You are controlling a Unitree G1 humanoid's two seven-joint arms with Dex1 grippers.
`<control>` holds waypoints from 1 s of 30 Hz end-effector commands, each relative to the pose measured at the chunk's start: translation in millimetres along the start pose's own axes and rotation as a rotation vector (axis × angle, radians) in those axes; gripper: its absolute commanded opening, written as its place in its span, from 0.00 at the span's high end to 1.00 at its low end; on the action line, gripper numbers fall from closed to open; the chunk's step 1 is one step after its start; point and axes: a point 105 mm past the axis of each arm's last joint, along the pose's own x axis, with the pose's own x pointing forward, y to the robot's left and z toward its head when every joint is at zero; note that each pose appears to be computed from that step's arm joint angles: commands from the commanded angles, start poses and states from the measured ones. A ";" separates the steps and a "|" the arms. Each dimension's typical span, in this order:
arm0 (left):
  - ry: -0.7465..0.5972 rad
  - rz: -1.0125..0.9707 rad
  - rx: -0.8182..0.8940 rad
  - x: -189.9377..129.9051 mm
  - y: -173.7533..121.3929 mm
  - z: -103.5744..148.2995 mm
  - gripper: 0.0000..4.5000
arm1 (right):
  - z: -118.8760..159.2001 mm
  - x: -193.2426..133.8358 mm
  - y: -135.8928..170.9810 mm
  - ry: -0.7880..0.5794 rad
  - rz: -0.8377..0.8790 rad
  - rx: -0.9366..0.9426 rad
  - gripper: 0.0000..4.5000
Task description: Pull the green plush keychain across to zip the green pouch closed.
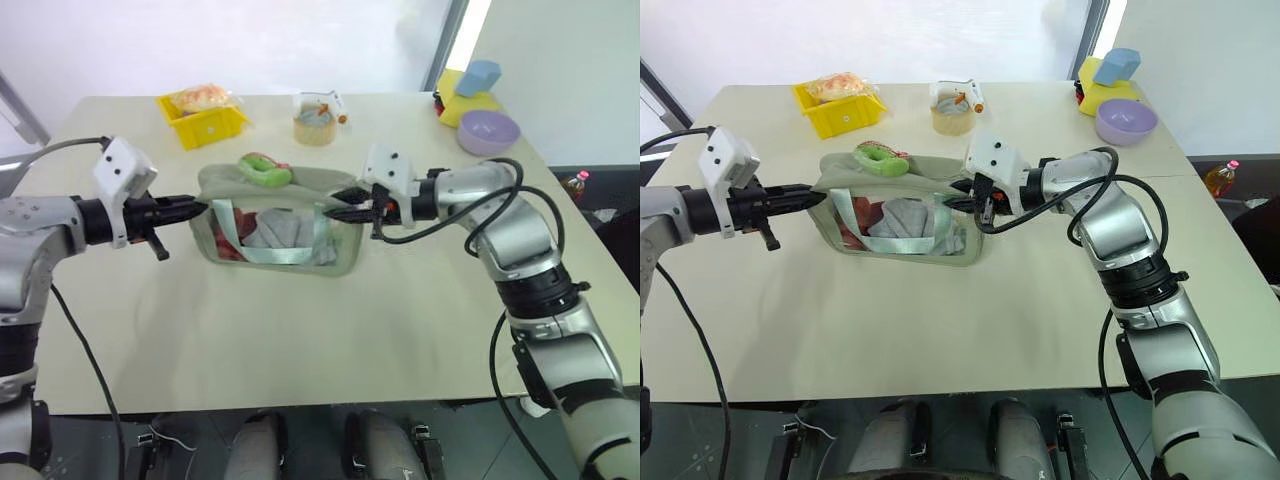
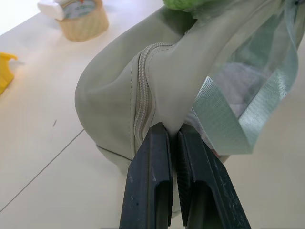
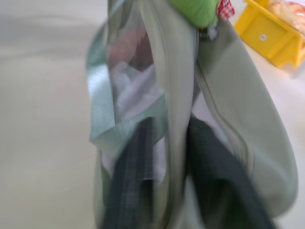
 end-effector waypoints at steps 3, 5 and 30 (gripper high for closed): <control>-0.009 -0.028 0.029 -3.2 -7.1 6.0 1.00 | 52.0 -8.0 -8.4 -0.151 -0.005 -0.089 0.40; -0.009 -0.028 0.029 -3.4 -7.8 6.1 1.00 | 64.5 -4.0 -7.2 -0.196 0.002 -0.092 0.40; -0.019 -0.005 0.014 -1.0 -8.7 7.3 1.00 | 76.9 20.8 -18.2 -0.290 0.014 0.163 0.99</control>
